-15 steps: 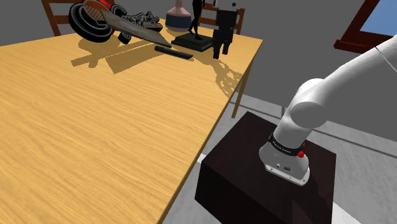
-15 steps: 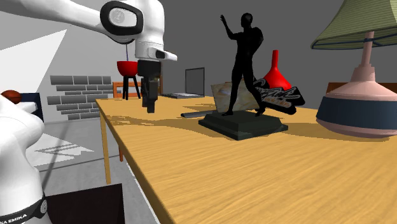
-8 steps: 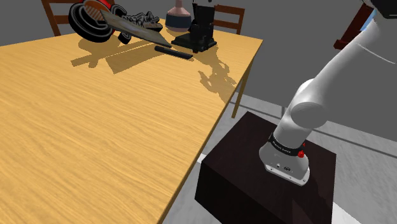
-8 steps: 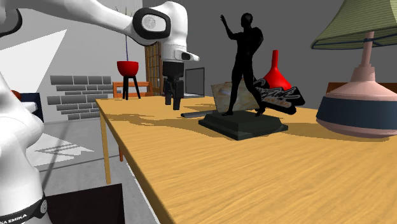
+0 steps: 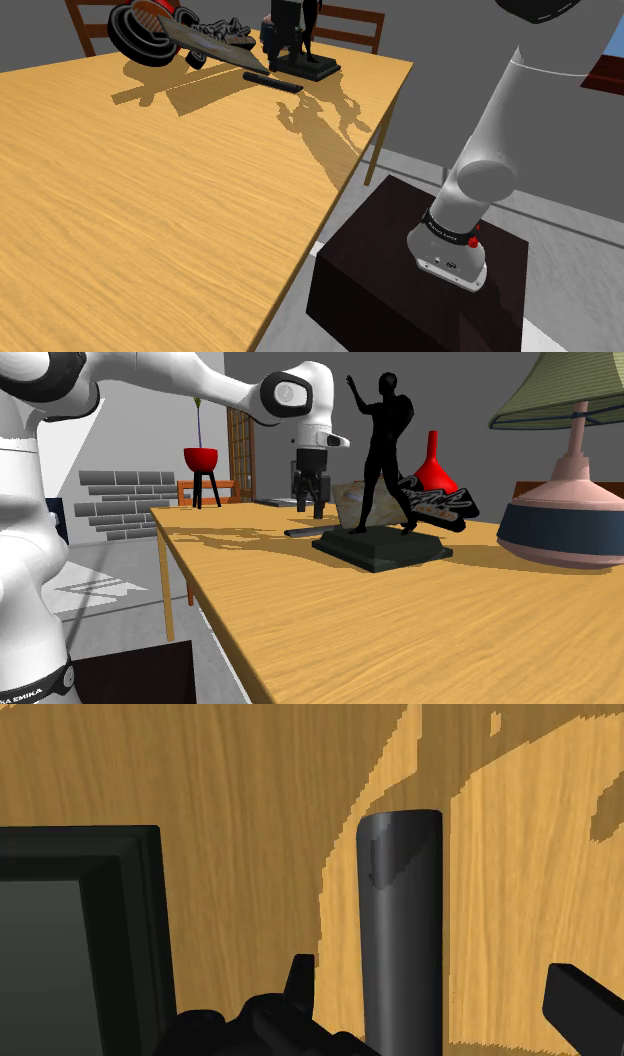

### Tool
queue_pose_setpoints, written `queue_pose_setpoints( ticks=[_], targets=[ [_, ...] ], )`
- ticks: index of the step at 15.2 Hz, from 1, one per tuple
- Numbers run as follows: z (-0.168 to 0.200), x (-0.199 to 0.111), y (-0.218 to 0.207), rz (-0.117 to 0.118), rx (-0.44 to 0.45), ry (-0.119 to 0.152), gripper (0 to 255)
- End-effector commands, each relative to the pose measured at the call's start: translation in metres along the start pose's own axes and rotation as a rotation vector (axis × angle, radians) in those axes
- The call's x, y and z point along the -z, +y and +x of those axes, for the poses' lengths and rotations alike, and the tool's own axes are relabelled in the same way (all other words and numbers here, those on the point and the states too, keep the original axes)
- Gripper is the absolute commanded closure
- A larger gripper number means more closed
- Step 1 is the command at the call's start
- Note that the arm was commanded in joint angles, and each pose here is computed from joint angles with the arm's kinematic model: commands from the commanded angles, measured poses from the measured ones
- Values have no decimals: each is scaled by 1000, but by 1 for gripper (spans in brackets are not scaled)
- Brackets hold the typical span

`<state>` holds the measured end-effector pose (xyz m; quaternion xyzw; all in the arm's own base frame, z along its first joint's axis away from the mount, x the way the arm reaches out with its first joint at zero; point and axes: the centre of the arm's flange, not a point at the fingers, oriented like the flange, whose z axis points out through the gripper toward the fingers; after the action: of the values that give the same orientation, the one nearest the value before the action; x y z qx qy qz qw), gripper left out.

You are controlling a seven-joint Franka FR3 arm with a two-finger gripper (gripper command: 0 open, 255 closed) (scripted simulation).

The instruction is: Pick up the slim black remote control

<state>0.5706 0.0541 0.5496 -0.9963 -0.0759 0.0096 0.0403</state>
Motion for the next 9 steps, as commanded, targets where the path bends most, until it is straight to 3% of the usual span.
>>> queue_pose_setpoints(
  ticks=[1,9],
  targets=[
    [12,-4,-2,1,2,3,0],
    [13,-39,1,1,2,3,0]
  ],
)
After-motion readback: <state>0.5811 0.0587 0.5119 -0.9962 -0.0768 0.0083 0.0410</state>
